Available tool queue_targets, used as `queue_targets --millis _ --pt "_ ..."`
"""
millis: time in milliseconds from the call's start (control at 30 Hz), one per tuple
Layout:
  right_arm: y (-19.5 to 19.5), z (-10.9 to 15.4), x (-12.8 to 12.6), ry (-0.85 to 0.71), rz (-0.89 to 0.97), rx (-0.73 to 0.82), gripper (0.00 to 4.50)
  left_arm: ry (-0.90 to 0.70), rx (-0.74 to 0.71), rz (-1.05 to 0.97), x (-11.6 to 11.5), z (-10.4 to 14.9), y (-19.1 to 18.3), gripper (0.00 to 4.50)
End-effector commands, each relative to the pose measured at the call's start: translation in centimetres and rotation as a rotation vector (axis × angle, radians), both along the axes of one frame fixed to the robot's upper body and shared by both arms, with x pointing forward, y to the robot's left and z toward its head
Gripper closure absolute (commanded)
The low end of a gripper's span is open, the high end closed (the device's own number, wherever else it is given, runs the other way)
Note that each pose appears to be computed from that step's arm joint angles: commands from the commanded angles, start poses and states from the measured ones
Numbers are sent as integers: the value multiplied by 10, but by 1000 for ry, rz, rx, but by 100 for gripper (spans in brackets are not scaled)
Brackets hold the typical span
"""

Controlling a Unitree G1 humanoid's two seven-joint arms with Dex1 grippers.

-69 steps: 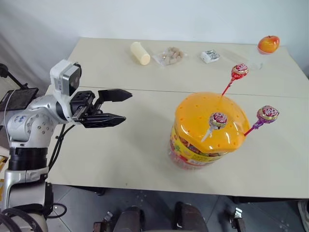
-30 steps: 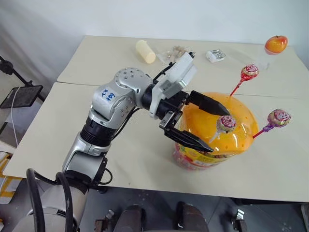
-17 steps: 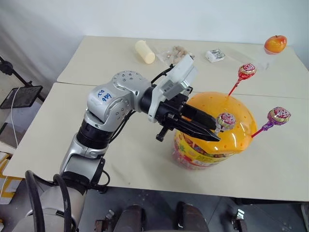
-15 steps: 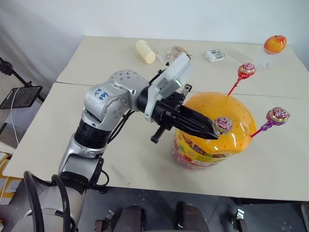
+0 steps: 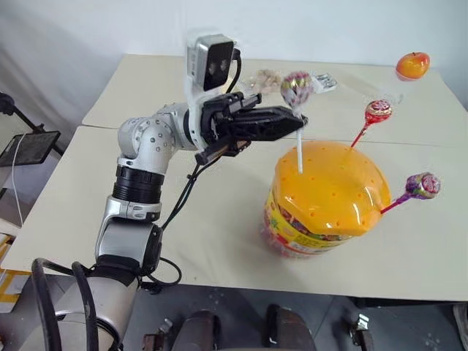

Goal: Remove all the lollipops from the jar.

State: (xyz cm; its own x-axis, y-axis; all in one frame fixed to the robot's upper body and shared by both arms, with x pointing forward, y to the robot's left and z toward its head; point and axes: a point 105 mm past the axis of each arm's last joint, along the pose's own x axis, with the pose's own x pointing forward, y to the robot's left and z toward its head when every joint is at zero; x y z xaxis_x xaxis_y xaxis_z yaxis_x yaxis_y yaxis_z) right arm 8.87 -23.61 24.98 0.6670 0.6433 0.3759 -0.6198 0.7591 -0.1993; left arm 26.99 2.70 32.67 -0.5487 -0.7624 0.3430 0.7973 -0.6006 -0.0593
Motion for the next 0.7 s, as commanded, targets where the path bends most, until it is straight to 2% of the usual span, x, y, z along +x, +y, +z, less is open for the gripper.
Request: queue_targets --millis 33,200,267,333,400,433,467,500,533,700 --pt "5 6 4 -11 17 -1 0 13 -5 31 6 7 25 449" --pt "12 7 10 9 76 2 0 97 75 269 38 -5 71 449" --pt "17 9 13 12 110 10 0 89 214 456 53 -29 98 449" --pt "20 9 15 17 136 9 0 77 287 571 60 -44 117 449" --pt "24 8 17 33 166 9 0 179 480 800 71 -88 163 449" --pt "25 5 19 47 181 1 0 240 677 919 69 -120 189 449" --pt "25 4 20 56 190 -5 0 275 815 990 65 -140 208 449" --pt "24 1 21 65 197 -19 0 291 870 1032 63 -149 216 449" --pt "23 -3 22 76 208 -34 0 309 913 1083 62 -156 222 449" --pt "12 -15 21 109 230 -89 0 372 941 1186 51 -170 233 449"
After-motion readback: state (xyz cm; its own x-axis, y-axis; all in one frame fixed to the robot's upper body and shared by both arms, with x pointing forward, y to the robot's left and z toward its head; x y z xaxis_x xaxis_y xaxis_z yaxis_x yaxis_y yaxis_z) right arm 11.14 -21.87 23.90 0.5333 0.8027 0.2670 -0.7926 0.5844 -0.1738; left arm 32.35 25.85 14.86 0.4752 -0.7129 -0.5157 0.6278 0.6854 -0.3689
